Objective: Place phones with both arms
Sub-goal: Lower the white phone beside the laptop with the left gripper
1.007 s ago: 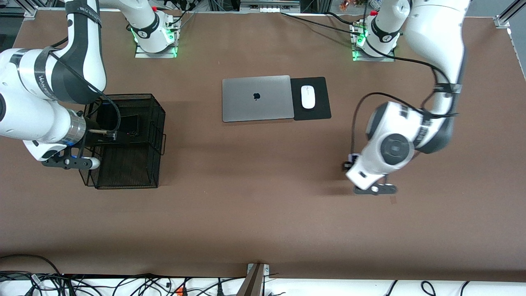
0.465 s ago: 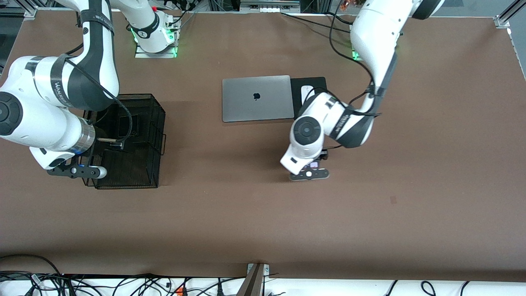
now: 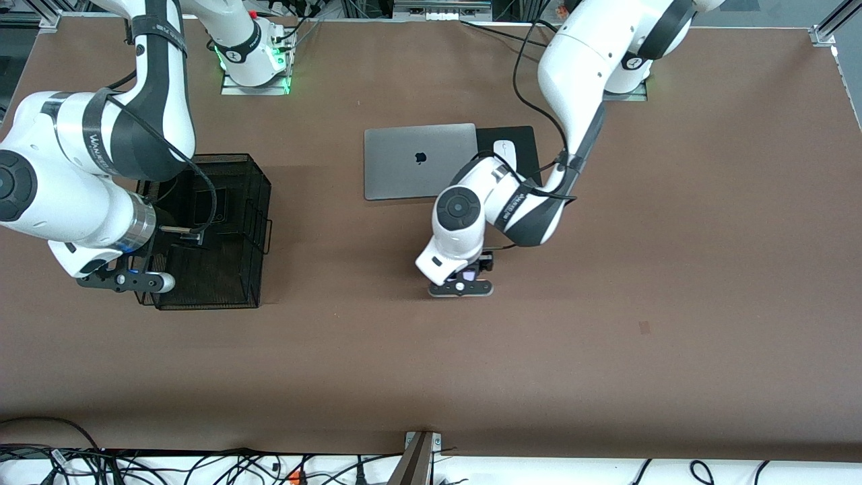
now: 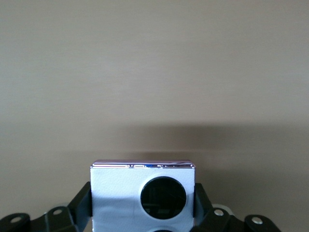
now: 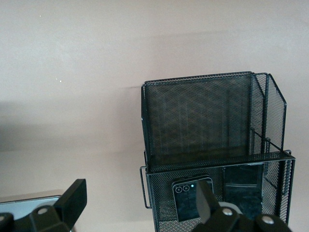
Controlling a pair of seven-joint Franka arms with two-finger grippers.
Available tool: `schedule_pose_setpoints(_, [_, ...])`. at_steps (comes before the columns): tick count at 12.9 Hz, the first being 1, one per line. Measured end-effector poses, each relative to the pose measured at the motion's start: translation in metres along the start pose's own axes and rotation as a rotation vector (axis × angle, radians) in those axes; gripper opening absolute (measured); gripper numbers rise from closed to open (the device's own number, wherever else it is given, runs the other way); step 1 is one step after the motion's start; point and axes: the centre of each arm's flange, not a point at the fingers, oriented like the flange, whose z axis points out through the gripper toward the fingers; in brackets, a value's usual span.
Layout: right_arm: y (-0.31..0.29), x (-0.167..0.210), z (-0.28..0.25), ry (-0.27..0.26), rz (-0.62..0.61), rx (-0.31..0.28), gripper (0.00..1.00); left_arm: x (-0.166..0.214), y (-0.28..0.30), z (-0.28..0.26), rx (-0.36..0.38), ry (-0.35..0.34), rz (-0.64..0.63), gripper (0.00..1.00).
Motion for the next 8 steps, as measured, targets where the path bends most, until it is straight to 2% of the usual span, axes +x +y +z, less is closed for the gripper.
schedule_pose_setpoints(3, [0.0,0.0,0.0,0.0,0.0,0.0,1.0,-0.013,0.026,0.021,-0.06,0.052,0.01,0.85])
schedule_pose_setpoints(6, [0.0,0.0,0.0,0.0,0.0,0.0,1.0,-0.021,0.032,0.043,-0.06,0.049,0.013,0.85])
schedule_pose_setpoints(8, [-0.001,0.0,0.0,-0.001,0.0,0.0,1.0,-0.021,0.031,0.053,-0.059,0.044,-0.033,0.85])
